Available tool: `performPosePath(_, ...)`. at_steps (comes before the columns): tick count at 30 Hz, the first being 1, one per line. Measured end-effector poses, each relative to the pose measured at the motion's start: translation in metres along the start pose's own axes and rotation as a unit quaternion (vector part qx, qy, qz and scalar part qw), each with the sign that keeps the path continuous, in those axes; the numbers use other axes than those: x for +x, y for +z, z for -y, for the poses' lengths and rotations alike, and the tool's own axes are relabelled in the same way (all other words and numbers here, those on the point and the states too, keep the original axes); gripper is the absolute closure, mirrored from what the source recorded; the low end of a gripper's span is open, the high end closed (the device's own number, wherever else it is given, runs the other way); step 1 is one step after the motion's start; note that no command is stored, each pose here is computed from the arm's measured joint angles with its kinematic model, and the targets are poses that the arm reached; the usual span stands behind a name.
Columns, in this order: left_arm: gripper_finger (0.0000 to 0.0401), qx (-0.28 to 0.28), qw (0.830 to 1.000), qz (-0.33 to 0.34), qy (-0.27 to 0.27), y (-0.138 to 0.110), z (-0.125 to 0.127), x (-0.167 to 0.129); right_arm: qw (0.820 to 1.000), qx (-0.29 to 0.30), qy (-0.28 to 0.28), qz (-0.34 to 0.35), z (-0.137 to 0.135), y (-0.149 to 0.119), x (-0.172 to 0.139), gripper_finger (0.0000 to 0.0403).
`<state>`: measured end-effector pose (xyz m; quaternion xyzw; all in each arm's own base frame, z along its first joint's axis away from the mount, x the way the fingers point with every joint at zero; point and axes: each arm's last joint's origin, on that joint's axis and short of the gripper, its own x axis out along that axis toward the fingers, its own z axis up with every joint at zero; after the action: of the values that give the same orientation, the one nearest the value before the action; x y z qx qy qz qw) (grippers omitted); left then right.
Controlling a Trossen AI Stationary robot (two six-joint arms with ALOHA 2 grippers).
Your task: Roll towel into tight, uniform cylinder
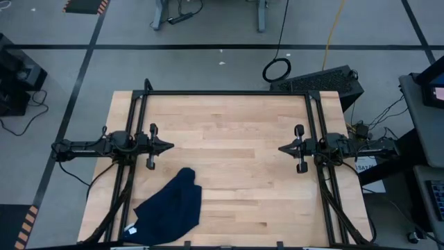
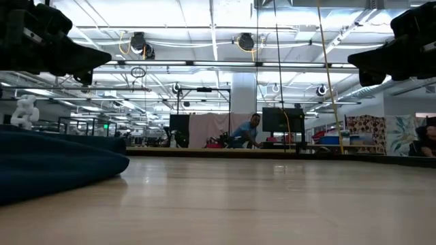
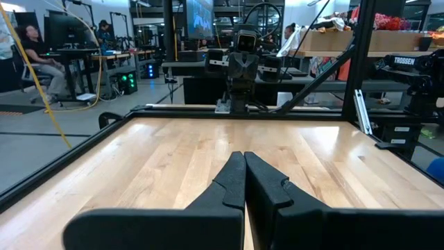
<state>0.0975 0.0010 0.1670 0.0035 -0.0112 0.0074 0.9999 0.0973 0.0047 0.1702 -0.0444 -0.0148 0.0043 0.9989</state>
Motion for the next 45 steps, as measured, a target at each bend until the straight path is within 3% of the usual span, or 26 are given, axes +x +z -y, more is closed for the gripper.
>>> performPosePath(28, 0.0399, 0.002, 1.0, 0.022, 0.001, 0.004, 0.0, 0.0, 1.0, 0.0, 0.0, 0.0, 0.0, 0.0, 0.0, 0.0403)
performPosePath(35, 0.0399, -0.026, 0.996, 0.083, 0.013, 0.042, -0.001, -0.007, 1.0, 0.0, 0.0, 0.0, 0.0, 0.0, 0.0, 0.0403)
performPosePath(45, 0.0399, -0.018, 0.999, 0.028, 0.019, 0.119, -0.002, -0.008, 1.0, 0.0, -0.003, 0.005, 0.0, 0.001, 0.0, 0.0403)
